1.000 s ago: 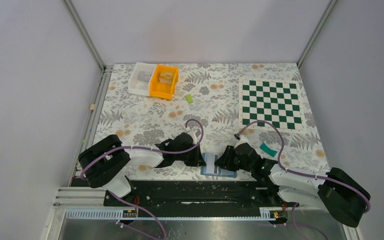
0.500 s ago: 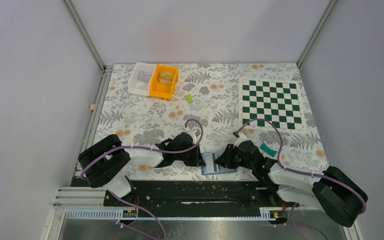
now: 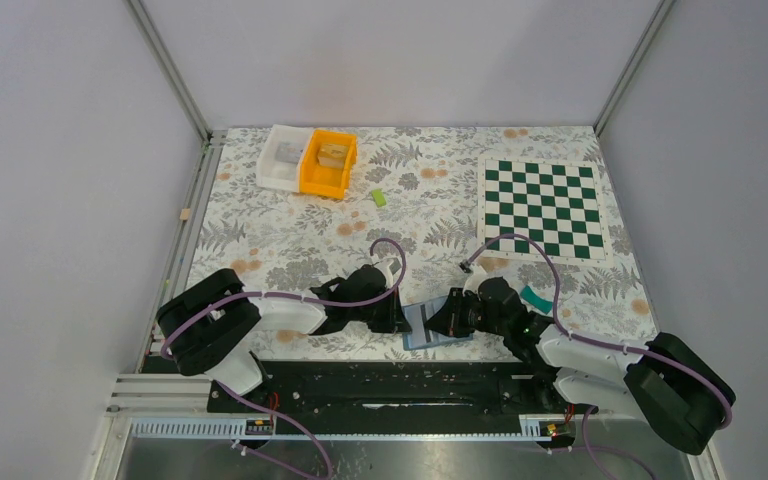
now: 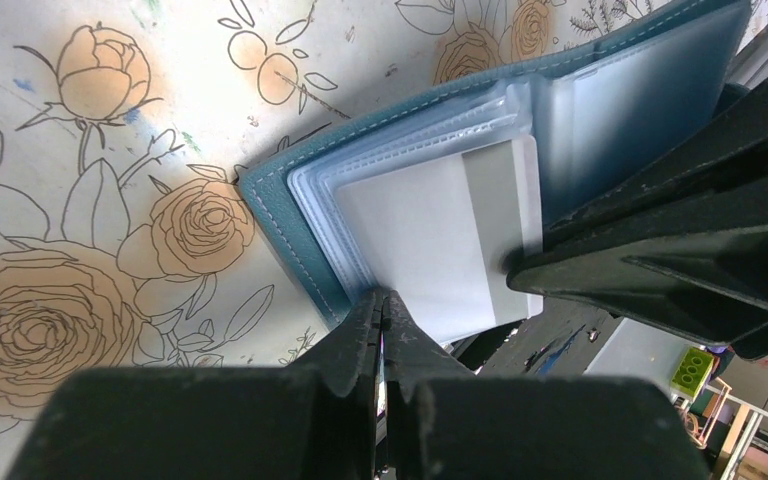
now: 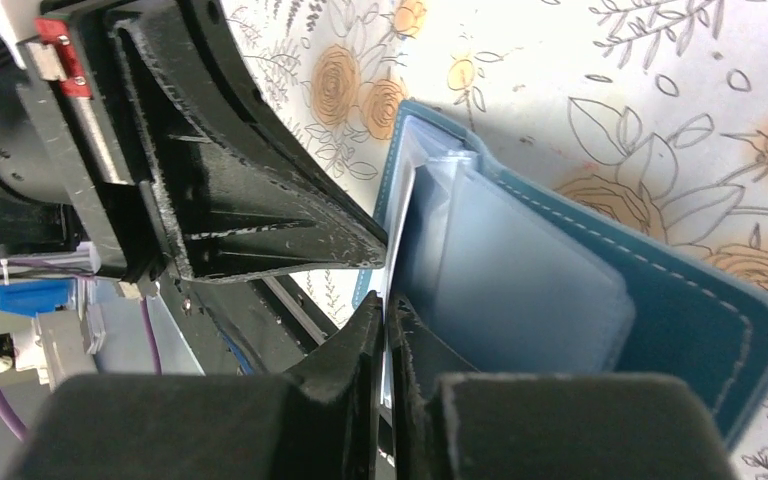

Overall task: Take the credit cards out of the card holder
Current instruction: Remove the credit card from the card holder, then place the credit card in the storage box.

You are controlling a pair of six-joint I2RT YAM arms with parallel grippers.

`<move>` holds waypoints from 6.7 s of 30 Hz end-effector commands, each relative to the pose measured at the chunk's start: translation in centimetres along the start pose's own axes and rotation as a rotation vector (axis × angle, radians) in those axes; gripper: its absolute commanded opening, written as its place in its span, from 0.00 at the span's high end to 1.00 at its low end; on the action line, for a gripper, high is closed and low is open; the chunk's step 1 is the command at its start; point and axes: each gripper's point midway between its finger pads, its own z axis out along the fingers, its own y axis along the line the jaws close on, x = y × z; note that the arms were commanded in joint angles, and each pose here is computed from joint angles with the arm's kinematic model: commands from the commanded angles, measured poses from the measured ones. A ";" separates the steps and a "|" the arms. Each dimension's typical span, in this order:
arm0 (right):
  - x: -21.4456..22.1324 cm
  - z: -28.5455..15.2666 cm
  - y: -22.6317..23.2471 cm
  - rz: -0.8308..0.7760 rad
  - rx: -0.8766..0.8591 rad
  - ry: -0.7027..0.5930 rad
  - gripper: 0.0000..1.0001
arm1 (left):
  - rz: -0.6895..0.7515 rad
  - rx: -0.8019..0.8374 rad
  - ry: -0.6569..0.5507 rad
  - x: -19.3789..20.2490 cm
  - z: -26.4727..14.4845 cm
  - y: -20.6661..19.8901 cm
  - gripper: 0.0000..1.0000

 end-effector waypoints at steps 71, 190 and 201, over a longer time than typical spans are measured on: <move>-3.4 -6.5 -0.9 0.097 0.206 -0.017 1.00 | 0.021 -0.269 0.059 1.8 0.3 6.0 1.00; -7.6 -10.4 8.7 0.160 -0.109 -0.158 0.01 | -0.055 -0.208 -0.675 -33.2 -31.3 7.9 1.00; -9.4 -10.1 10.1 0.101 -0.061 -0.090 0.00 | -0.126 -0.247 -0.686 -41.6 -31.2 16.0 1.00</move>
